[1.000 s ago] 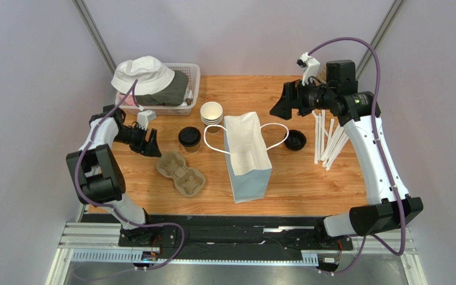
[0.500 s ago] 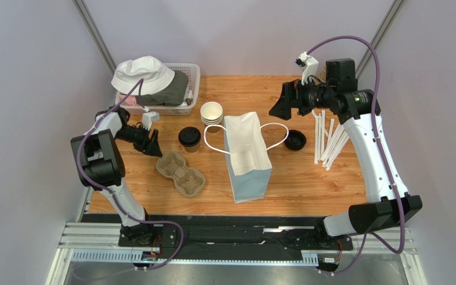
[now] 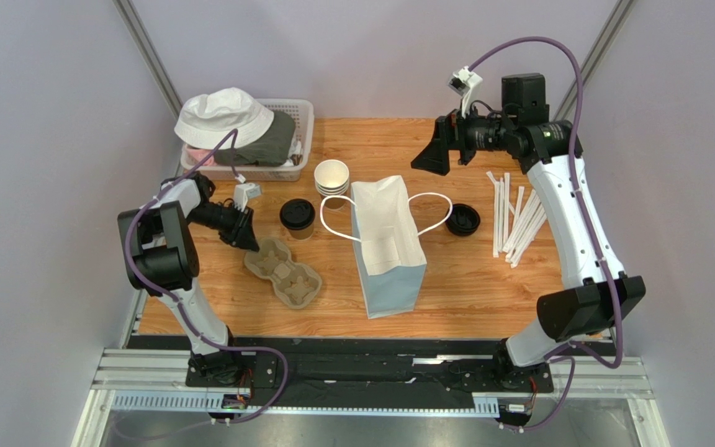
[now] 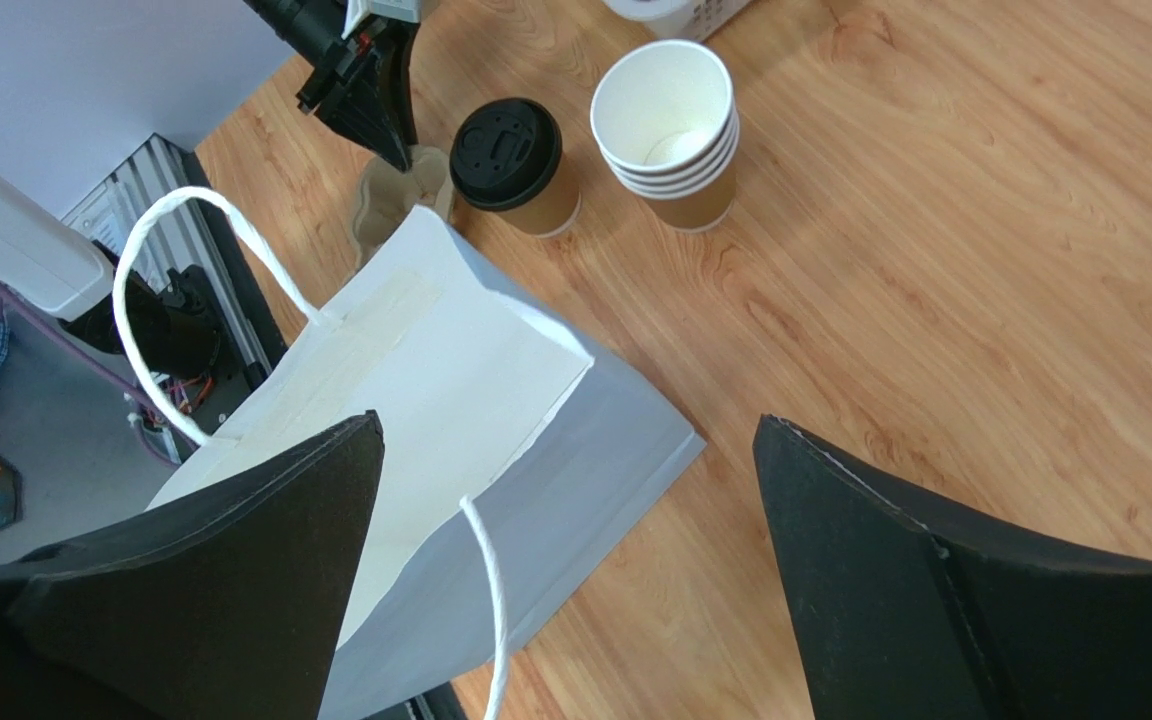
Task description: Pack the takeout coffee
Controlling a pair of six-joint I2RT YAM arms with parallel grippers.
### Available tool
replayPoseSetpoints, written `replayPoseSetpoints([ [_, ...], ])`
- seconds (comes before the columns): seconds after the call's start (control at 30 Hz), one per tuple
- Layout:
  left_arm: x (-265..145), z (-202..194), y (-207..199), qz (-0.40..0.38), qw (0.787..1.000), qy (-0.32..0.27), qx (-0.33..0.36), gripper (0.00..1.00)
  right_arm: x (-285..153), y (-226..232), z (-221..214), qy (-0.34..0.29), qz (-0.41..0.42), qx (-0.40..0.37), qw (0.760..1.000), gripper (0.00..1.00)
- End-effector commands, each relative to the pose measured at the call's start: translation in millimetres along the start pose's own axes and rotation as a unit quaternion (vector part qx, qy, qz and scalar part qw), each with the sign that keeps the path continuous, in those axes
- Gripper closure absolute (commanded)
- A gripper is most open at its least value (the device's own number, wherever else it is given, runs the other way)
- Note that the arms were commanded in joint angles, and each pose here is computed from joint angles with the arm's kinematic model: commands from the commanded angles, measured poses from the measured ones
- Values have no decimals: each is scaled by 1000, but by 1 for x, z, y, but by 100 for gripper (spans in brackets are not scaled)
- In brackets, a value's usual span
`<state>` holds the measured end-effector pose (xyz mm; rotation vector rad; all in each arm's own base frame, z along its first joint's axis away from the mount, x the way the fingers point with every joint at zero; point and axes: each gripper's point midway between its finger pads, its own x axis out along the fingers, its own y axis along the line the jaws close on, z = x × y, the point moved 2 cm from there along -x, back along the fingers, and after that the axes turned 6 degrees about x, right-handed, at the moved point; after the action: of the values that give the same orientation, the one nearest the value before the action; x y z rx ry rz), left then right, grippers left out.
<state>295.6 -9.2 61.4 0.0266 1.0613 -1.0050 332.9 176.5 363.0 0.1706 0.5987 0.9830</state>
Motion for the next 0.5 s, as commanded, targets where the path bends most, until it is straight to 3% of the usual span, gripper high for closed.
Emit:
replayPoseSetpoints([
  [0.0,-4,11,-7,-13,999,-23,25,88,9,9,26,-27,41,-71,996,0],
  [0.07,-10,17,-16,-21,999,-28,28,100,19,11,28,-22,50,-99,994,0],
  [0.23,-35,31,-32,-12,998,-31,56,100,39,15,22,9,65,-157,985,0],
  [0.47,-54,23,-54,-13,997,2,77,100,59,36,6,49,96,-233,966,1],
])
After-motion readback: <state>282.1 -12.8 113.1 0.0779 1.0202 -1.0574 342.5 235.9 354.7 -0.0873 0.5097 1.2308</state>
